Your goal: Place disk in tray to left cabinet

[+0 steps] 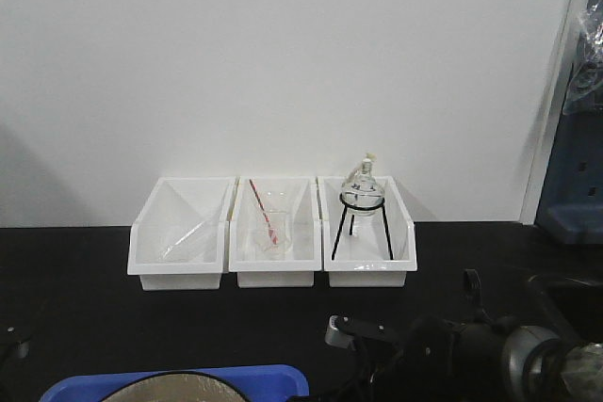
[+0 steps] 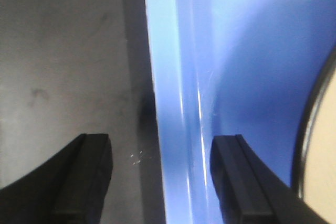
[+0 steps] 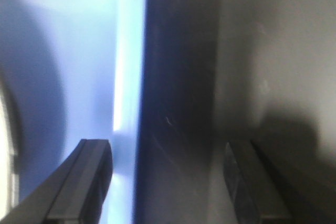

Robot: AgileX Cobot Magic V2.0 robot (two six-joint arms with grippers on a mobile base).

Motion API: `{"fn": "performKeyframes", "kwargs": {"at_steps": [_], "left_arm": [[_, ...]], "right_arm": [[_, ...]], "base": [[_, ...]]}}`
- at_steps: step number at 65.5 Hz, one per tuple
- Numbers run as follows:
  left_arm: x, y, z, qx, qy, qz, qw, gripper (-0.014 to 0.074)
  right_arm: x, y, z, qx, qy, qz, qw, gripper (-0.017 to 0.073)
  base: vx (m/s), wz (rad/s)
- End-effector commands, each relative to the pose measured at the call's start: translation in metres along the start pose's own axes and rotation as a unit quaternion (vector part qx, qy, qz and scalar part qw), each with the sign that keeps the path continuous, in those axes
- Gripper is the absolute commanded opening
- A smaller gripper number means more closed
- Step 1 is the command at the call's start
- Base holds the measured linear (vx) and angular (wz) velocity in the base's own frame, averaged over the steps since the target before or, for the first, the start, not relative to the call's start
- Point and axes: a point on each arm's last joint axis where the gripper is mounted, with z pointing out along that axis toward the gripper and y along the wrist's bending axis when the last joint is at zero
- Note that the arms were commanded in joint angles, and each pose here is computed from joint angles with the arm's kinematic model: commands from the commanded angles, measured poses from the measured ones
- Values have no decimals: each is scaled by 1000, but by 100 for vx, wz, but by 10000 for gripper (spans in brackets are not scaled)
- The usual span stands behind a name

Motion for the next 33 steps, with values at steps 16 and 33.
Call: {"fn": "performKeyframes", "kwargs": {"at_steps": [16, 33], "left_arm": [[-14, -3, -2, 13, -46, -18, 999, 534], [-14, -10, 15, 54, -25, -32, 998, 532]], "right_arm": [[-9, 11, 0, -30, -25, -10, 999, 504], [-2, 16, 9, -31, -6, -24, 999, 490]], "base": [[0, 0], [0, 0]]}}
